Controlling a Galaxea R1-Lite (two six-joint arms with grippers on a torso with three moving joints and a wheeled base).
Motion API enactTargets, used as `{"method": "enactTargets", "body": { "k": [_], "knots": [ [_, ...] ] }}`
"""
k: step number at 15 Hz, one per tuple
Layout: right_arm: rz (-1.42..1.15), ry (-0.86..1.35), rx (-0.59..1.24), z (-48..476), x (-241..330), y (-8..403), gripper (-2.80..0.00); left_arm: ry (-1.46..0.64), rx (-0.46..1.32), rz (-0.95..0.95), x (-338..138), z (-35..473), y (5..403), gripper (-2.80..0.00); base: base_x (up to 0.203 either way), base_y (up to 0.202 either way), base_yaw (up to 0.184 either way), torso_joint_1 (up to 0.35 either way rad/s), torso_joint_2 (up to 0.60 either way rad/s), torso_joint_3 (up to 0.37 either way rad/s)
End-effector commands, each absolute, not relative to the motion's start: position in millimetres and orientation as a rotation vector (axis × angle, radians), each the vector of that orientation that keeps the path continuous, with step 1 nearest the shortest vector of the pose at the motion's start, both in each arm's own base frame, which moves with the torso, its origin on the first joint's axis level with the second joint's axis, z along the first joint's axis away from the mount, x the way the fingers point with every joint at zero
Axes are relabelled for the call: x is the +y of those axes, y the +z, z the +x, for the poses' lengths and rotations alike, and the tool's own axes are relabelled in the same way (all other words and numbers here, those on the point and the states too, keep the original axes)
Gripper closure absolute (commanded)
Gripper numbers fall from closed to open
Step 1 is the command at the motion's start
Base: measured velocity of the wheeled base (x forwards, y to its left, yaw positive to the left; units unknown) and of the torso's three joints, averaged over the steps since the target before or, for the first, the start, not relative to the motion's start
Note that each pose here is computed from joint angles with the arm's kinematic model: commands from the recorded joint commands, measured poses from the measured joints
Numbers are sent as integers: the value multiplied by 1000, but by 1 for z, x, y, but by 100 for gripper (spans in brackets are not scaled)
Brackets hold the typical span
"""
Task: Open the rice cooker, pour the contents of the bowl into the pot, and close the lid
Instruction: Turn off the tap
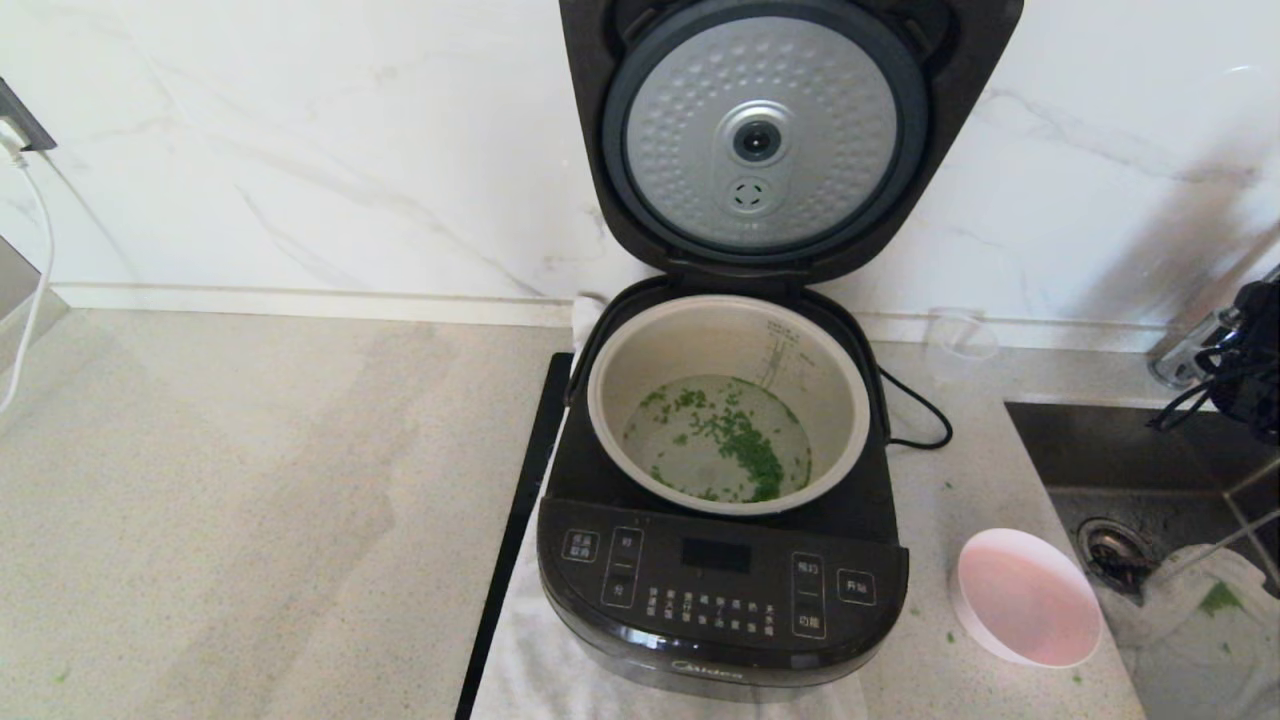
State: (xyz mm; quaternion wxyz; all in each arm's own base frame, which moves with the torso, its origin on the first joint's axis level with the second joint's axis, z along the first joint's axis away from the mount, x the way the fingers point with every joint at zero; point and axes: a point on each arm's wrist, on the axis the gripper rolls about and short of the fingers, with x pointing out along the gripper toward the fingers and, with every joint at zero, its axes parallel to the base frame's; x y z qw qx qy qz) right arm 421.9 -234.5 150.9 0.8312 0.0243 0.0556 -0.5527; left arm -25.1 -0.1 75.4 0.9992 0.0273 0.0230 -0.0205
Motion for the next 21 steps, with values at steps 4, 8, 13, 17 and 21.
{"method": "enactTargets", "body": {
  "k": [4,8,13,17,21],
  "knots": [
    [51,-1175,107,428,-238,147,0,-41,46,55,0,-25,75,0,0,0,0,0,0,0],
    [55,-1163,92,426,-231,156,0,-41,46,55,0,-25,75,0,0,0,0,0,0,0],
    [61,-1139,72,426,-220,164,0,-41,45,55,0,-25,75,0,0,0,0,0,0,0],
    [66,-1117,68,431,-211,164,0,-41,45,55,0,-25,75,0,0,0,0,0,0,0],
    [92,-1095,53,418,-195,177,0,-41,45,55,0,-25,75,0,0,0,0,0,0,0]
  ]
}}
